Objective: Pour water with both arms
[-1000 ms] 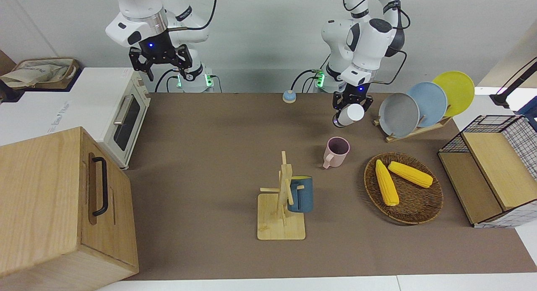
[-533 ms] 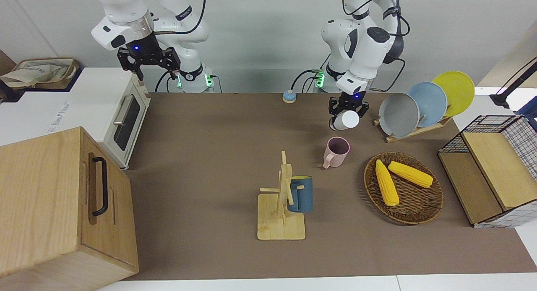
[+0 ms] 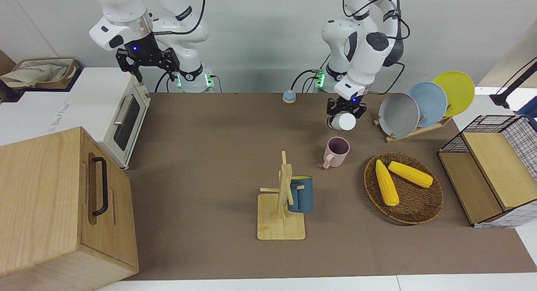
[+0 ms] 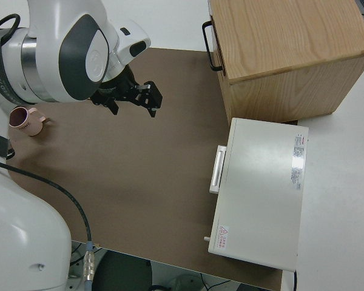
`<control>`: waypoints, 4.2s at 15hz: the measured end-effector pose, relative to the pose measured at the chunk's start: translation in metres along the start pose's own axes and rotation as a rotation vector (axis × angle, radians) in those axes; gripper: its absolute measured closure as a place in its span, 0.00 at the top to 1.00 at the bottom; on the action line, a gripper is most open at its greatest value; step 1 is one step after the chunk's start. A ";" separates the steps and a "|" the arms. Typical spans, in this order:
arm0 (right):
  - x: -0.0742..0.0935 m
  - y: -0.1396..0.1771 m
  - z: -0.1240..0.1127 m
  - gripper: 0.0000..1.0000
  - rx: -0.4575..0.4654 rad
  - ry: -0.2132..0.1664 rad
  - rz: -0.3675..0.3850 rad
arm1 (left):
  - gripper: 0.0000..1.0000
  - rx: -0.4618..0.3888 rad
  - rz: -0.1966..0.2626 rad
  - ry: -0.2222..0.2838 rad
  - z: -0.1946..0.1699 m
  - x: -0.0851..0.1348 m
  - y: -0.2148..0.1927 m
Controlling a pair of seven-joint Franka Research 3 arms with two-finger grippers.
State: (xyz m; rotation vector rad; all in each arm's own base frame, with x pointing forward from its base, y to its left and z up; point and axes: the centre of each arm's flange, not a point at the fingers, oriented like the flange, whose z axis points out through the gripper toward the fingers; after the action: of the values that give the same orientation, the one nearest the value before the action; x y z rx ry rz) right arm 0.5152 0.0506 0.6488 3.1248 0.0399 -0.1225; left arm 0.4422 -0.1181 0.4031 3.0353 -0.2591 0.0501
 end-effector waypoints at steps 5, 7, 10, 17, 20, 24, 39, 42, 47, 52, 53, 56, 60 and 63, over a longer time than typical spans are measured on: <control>0.001 -0.003 0.000 1.00 0.000 0.000 -0.005 | 0.64 -0.011 0.001 -0.067 -0.002 0.012 0.001; 0.001 -0.003 0.000 1.00 0.000 0.000 -0.005 | 0.64 -0.007 0.003 -0.087 -0.001 0.015 0.000; 0.001 -0.003 0.000 1.00 0.000 0.000 -0.005 | 0.64 -0.006 0.005 -0.126 0.000 0.018 -0.001; 0.001 -0.003 0.000 1.00 0.000 0.000 -0.005 | 0.64 -0.009 0.002 -0.143 0.001 0.023 -0.002; 0.001 -0.003 0.000 1.00 0.000 0.000 -0.005 | 0.64 -0.004 0.003 -0.145 0.001 0.023 -0.004; 0.001 -0.003 0.000 1.00 0.000 0.000 -0.005 | 0.64 -0.002 0.002 -0.156 0.001 0.022 -0.005; 0.001 -0.003 0.000 0.99 0.000 0.000 -0.005 | 0.64 0.013 0.011 -0.176 -0.005 0.023 -0.007; 0.001 -0.003 0.000 1.00 0.000 0.000 -0.005 | 0.64 0.014 0.011 -0.178 -0.004 0.022 -0.007; 0.001 -0.003 0.000 1.00 0.000 0.000 -0.005 | 0.64 0.014 0.012 -0.178 -0.006 0.023 -0.006; 0.001 -0.003 0.000 0.99 0.000 0.000 -0.005 | 0.64 0.013 0.014 -0.185 -0.011 0.027 -0.005; 0.001 -0.003 0.000 0.99 0.000 0.000 -0.005 | 0.64 0.013 0.014 -0.187 -0.011 0.027 -0.006; 0.001 -0.003 0.000 1.00 0.000 0.000 -0.005 | 0.64 0.012 0.013 -0.194 -0.008 0.028 -0.006; 0.001 -0.003 0.000 1.00 0.000 0.000 -0.005 | 0.64 0.012 0.013 -0.196 -0.009 0.030 -0.006; 0.001 -0.003 0.000 1.00 0.000 0.000 -0.005 | 0.64 0.011 0.014 -0.196 -0.010 0.030 -0.006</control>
State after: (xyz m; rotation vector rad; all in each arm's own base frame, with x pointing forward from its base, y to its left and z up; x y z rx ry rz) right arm 0.5158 0.0533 0.6487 3.1245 0.0478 -0.1222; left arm 0.4726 -0.1166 0.4142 3.0512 -0.2955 -0.2470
